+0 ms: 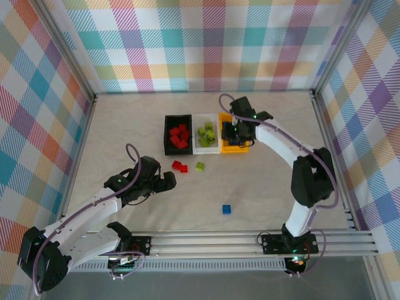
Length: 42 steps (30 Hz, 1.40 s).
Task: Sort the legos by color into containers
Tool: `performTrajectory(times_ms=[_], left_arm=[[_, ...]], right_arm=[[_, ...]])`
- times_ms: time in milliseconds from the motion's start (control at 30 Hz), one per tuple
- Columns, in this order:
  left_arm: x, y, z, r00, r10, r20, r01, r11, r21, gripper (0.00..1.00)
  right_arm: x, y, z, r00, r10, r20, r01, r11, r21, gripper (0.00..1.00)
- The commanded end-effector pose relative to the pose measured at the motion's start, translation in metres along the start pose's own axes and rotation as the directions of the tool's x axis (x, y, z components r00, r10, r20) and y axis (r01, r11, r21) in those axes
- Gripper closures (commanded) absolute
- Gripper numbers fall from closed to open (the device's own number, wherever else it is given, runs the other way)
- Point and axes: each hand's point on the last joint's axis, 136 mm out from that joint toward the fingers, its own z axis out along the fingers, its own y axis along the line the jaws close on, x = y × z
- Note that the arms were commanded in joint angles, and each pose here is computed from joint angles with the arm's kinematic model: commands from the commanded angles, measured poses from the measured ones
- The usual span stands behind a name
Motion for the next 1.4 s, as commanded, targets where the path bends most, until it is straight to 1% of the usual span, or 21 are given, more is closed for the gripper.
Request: performTrajectory(times_ms=[0,133,200,300,400,500,567,700,867,1000,1100,1233,1300,1367], left_arm=[[0.001,0.001,0.001,1.0,-0.001,-0.006,0.001,1.0,0.013,0.0],[0.001,-0.001,0.0,1.0,-0.009,-0.005,0.009,1.0,0.024,0.0],[0.0,-0.002,-0.001,1.0,-0.013,-0.003,0.013,0.999,0.03,0.0],[-0.001,-0.004,-0.002,1.0,-0.014,0.0,0.014,0.999,0.039,0.0],[-0.002,-0.004,-0.003,1.0,-0.007,0.001,0.007,0.999,0.039,0.0],[-0.001,-0.003,-0.003,1.0,-0.007,-0.001,0.007,0.999,0.035,0.0],[-0.001,-0.003,-0.003,1.0,-0.005,0.0,0.005,0.999,0.035,0.0],[-0.003,-0.002,-0.004,1.0,-0.006,0.006,0.006,1.0,0.028,0.0],[-0.004,0.002,-0.006,1.0,-0.012,0.011,0.011,1.0,0.021,0.0],[-0.005,0.003,-0.005,1.0,-0.012,0.009,0.012,1.0,0.016,0.0],[-0.006,0.004,-0.003,1.0,-0.018,0.008,0.018,1.0,0.014,0.0],[-0.005,0.004,0.0,1.0,-0.03,0.004,0.03,0.999,0.019,0.0],[-0.004,0.004,0.002,0.999,-0.033,0.0,0.033,0.999,0.018,0.0],[-0.003,0.004,0.003,0.999,-0.036,-0.004,0.036,0.999,0.018,0.0]], right_arm=[[-0.019,-0.01,0.022,0.999,0.035,-0.008,-0.035,0.999,0.041,0.61],[-0.034,-0.022,0.035,0.997,0.074,-0.011,-0.073,0.994,0.078,0.59],[-0.035,-0.025,0.04,0.996,0.085,-0.015,-0.083,0.993,0.085,0.55],[-0.037,-0.023,0.039,0.996,0.086,-0.012,-0.085,0.994,0.071,0.39],[-0.038,-0.019,0.028,0.997,0.082,0.003,-0.082,0.995,0.05,0.29],[-0.032,-0.018,0.014,0.996,0.083,0.014,-0.084,0.996,0.034,0.27],[-0.02,-0.015,0.004,0.996,0.084,0.009,-0.084,0.996,0.013,0.26],[0.027,-0.006,-0.012,0.998,0.05,-0.041,-0.05,0.999,-0.019,0.25],[0.119,0.002,-0.028,0.982,-0.054,-0.18,0.046,0.998,-0.046,0.25],[0.198,0.005,-0.04,0.933,-0.155,-0.324,0.146,0.988,-0.051,0.25],[0.247,0.007,-0.046,0.887,-0.202,-0.415,0.197,0.979,-0.056,0.25],[0.293,0.011,-0.043,0.833,-0.251,-0.493,0.258,0.965,-0.056,0.25],[0.308,0.013,-0.036,0.814,-0.265,-0.516,0.277,0.959,-0.055,0.25],[0.313,0.018,-0.029,0.811,-0.272,-0.519,0.281,0.958,-0.063,0.25]])
